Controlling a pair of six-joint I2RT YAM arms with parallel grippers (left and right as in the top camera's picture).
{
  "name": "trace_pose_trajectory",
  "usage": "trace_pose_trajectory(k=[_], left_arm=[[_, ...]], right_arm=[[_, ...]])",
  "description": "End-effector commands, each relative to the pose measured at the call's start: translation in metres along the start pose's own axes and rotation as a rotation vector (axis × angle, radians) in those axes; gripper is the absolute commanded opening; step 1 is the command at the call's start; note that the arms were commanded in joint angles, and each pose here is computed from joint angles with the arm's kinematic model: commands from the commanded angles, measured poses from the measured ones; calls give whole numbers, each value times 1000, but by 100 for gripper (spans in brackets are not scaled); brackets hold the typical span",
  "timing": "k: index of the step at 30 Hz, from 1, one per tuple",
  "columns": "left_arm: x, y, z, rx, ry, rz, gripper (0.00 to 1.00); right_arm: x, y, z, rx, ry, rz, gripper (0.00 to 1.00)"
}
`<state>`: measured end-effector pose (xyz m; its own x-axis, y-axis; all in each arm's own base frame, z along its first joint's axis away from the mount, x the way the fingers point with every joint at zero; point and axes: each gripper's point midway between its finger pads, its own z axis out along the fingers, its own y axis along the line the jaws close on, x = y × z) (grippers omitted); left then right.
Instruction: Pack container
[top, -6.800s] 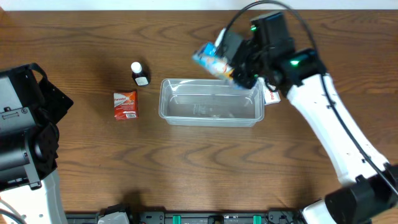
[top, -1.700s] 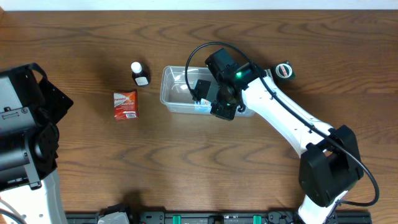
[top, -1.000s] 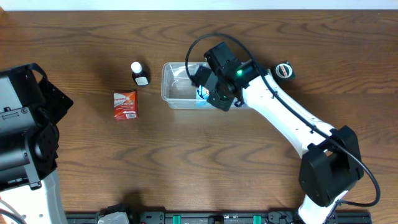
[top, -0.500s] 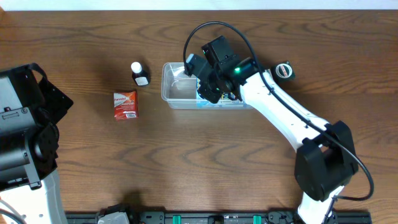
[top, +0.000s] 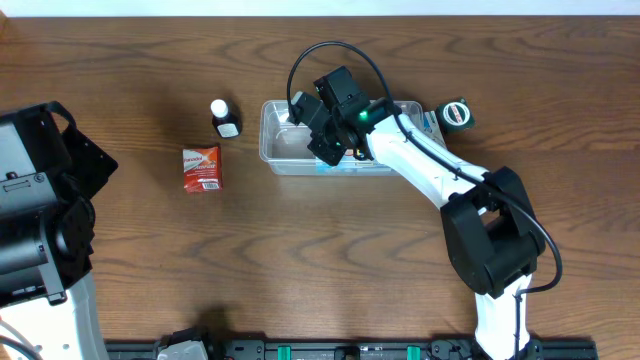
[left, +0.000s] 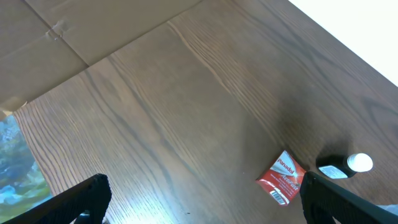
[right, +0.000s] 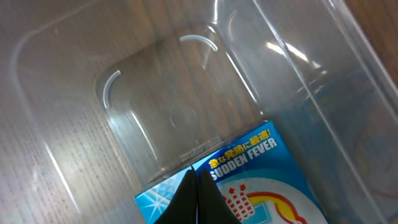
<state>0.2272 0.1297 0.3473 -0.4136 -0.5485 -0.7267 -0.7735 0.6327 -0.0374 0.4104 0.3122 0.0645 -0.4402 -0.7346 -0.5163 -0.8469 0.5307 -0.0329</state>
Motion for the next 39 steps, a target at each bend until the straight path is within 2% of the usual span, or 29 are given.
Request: trace_pose_trajectory(k=[1,6,15,31,39], left_arm=[[-6,3,-3,-9,-19,-5,98],[-6,3,-3,-9,-19,-5,98],[-6,3,-3,-9,-19,-5,98],[-6,3,-3,-9,-19,-5,98],[-6,3,-3,-9,-19,-5,98]], right_arm=[[-12,-4,-4,6,-42,7,1],[-19,-3,-2,-3,-74,-5,1],[-8,-2,15,-14,-41,-4,1],[5,-12,14,-12,-5,7,1],[-30,-32,-23,15,-41,21,1]])
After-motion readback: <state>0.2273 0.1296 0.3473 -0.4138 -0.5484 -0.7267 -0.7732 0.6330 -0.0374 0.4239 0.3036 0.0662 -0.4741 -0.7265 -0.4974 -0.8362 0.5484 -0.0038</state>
